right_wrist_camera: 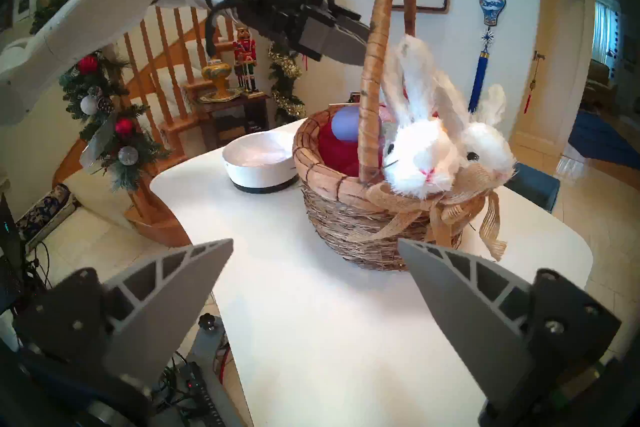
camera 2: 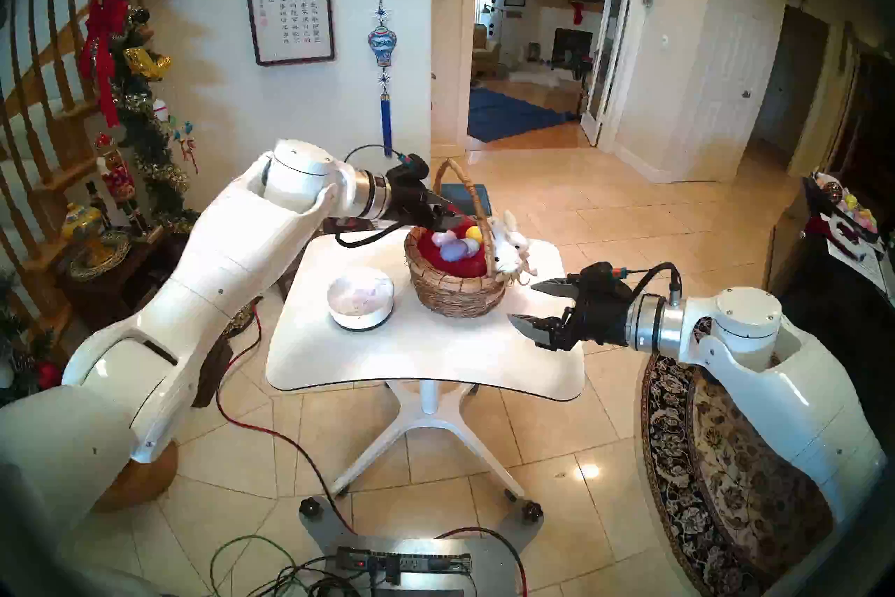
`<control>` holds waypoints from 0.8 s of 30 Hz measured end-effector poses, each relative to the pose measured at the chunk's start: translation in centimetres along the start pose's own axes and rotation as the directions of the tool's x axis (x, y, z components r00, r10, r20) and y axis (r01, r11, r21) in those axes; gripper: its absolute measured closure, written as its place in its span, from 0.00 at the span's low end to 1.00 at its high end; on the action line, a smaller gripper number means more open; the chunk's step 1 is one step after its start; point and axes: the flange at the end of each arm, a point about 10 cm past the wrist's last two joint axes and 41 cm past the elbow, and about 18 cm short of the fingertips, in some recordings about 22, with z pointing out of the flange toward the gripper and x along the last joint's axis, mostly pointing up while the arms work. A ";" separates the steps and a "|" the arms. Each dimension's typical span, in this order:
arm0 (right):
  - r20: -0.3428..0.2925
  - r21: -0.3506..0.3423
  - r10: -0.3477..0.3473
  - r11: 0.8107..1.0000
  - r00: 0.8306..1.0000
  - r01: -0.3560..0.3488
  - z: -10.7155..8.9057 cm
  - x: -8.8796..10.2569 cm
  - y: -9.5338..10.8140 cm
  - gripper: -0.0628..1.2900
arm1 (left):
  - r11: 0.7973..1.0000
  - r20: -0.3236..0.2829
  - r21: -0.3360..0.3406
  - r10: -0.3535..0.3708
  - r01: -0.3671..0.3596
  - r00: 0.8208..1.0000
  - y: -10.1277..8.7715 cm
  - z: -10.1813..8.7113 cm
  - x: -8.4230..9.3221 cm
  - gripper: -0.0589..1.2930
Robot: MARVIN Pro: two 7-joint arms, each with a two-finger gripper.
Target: Put easter egg into basket
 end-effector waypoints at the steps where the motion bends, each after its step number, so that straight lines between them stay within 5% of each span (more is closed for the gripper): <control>1: 0.000 0.000 0.000 1.000 1.000 0.000 0.0 0.0 0.0 0.04 | 1.000 -0.003 -0.006 -0.007 0.007 1.000 0.0 -0.5 -0.1 0.22; 11: 0.000 0.000 0.000 1.000 1.000 0.000 0.0 0.0 0.0 0.04 | 0.996 0.005 -0.017 -0.090 0.090 0.996 -0.7 -6.4 -3.1 0.15; 14: 0.000 0.000 0.000 1.000 1.000 0.000 0.0 0.0 0.0 0.04 | 0.994 0.015 -0.009 -0.110 0.110 0.994 -0.9 -8.3 -4.4 0.06; 24: 0.001 0.000 0.001 1.000 1.000 -0.001 0.0 0.0 0.0 0.04 | 0.994 0.027 -0.017 -0.110 0.110 0.994 0.0 -13.7 -6.5 0.06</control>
